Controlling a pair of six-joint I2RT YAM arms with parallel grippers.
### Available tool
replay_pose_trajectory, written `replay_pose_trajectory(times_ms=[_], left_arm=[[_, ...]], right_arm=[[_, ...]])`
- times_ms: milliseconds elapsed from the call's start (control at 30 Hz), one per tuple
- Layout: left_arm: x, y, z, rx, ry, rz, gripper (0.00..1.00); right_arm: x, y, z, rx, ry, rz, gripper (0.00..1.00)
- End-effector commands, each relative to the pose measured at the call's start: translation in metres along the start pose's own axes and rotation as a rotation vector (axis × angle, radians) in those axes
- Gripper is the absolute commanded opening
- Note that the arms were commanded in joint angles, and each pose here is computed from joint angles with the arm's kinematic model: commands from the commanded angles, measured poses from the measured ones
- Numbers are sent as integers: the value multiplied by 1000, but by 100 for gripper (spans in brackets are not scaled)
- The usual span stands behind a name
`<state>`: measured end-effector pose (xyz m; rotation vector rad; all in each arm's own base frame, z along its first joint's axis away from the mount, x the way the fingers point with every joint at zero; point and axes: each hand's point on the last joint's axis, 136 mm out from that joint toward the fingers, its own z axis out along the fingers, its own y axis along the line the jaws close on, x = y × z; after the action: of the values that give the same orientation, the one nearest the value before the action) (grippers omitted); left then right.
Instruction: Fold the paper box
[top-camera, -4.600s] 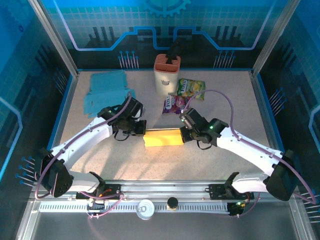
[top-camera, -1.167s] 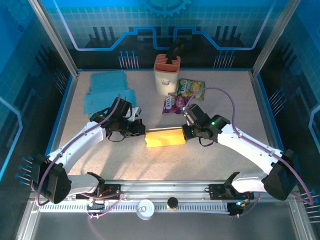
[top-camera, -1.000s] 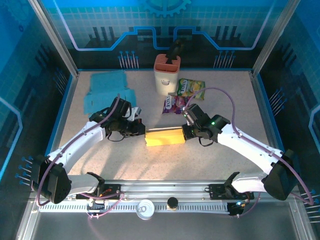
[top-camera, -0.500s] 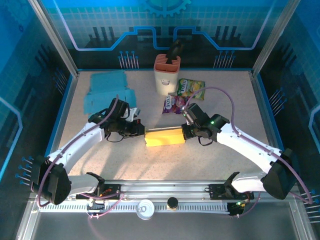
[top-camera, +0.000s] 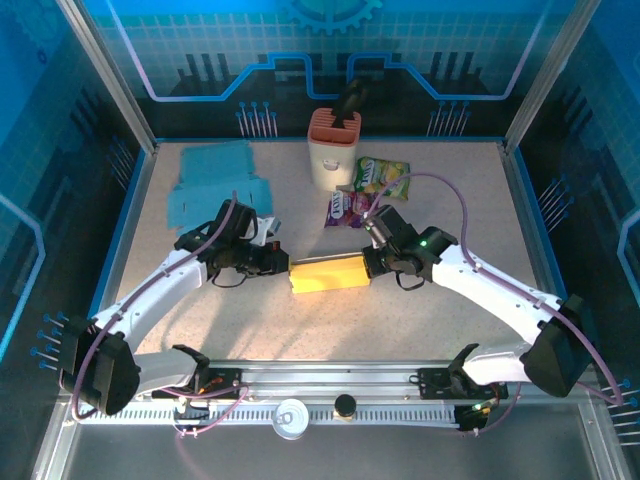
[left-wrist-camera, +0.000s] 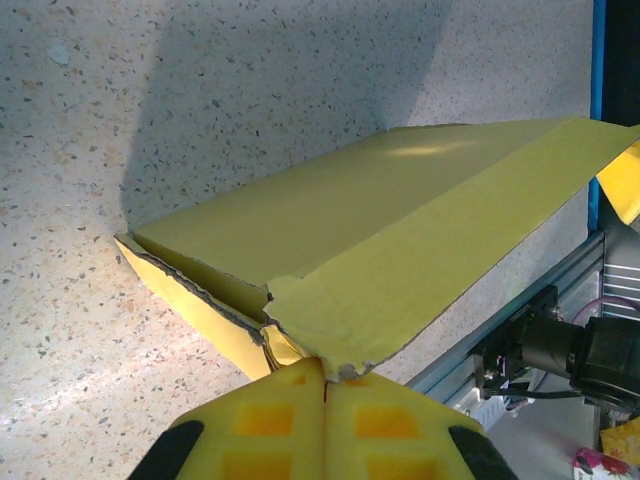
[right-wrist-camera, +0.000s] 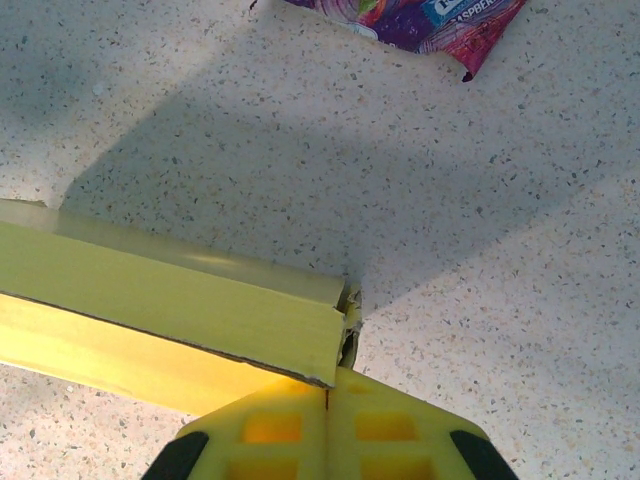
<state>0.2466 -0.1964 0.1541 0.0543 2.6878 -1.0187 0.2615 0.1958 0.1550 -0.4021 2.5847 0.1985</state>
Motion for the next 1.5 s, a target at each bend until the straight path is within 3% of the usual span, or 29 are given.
replay_pose_trajectory(times_ms=[0,167,333,433,567,700,867,1167,1467], left_arm=[[18,10,3,-24,56,0,0],[16,8,-1,-26,44,1,0],[6,0,-15,-57,-16,-14,27],[8,-11,-20,-103,-66,16,37],[8,-10,-25,-232,-181,58,43],[1,0,-32,-387,-277,122,42],[-4,6,-39,-529,-307,195,41],[-9,-4,-20,-527,-302,216,38],[-11,-4,-11,-545,-272,228,20]], right_arm=[[-17,21,-6,-91,-38,-21,0],[-17,21,-6,-93,-35,-20,0],[-16,22,-7,-93,-37,-19,0],[-15,22,-7,-89,-37,-4,0],[-13,21,-4,-75,-29,46,0],[-9,21,1,-57,-15,80,0],[-7,18,1,-36,-10,110,0],[-6,17,1,-35,-7,127,0],[-5,17,2,-38,-9,127,0]])
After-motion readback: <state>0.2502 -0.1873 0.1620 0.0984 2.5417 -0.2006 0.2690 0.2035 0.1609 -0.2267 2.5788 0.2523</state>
